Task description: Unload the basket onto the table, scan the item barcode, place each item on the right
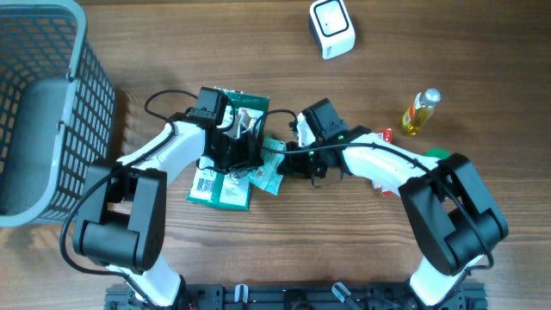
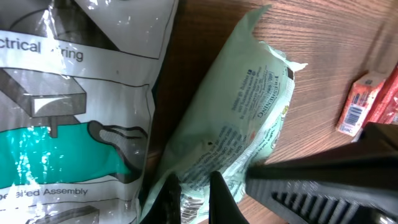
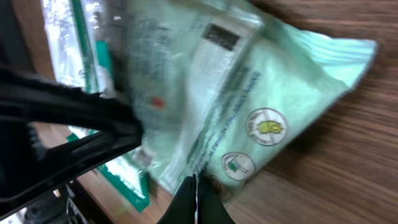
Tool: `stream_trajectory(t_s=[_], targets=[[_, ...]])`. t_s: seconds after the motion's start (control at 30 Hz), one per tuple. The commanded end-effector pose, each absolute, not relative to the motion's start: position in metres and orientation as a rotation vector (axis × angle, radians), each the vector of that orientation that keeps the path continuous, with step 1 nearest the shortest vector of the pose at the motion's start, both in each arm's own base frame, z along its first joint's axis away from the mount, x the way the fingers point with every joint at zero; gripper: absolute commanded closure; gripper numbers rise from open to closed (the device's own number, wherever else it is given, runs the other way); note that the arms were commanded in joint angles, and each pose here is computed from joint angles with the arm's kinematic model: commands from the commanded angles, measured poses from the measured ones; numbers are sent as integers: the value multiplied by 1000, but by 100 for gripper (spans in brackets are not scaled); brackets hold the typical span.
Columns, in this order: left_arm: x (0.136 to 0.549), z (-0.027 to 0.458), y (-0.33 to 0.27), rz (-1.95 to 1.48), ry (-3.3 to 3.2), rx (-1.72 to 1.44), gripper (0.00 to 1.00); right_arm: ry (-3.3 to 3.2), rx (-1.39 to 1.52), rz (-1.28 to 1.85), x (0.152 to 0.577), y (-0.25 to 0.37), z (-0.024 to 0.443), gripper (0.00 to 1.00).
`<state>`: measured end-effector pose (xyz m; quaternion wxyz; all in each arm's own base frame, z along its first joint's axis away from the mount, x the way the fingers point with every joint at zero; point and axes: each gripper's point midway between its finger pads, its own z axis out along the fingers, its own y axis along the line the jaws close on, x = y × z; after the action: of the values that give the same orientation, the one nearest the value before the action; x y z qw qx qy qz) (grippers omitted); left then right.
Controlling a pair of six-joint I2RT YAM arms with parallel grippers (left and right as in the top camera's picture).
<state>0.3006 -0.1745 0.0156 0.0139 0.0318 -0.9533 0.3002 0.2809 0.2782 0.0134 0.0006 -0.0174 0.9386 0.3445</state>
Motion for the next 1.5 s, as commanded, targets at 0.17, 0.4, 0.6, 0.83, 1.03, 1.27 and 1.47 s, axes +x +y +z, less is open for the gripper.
stream_trajectory(t_s=[0.17, 0.4, 0.6, 0.83, 1.03, 1.27, 1.47], targets=[[299, -20, -147, 687, -3052, 218, 96, 3064, 167, 881, 273, 255, -28, 96], [327, 21, -161, 850, -3124, 171, 96, 3050, 145, 886, 275, 256, -27, 96], [332, 63, -165, 924, -3164, 140, 96, 3043, 142, 890, 276, 257, -27, 96], [294, 42, -163, 786, -3072, 78, 96, 3029, 135, 899, 279, 259, -26, 96], [282, 17, -158, 689, -3093, 57, 96, 3030, 135, 899, 278, 259, -26, 96], [272, -13, -150, 624, -3069, 142, 96, 3030, 135, 899, 278, 259, -26, 96], [269, -31, -137, 488, -3063, 241, 96, 3030, 131, 899, 278, 259, -26, 96]])
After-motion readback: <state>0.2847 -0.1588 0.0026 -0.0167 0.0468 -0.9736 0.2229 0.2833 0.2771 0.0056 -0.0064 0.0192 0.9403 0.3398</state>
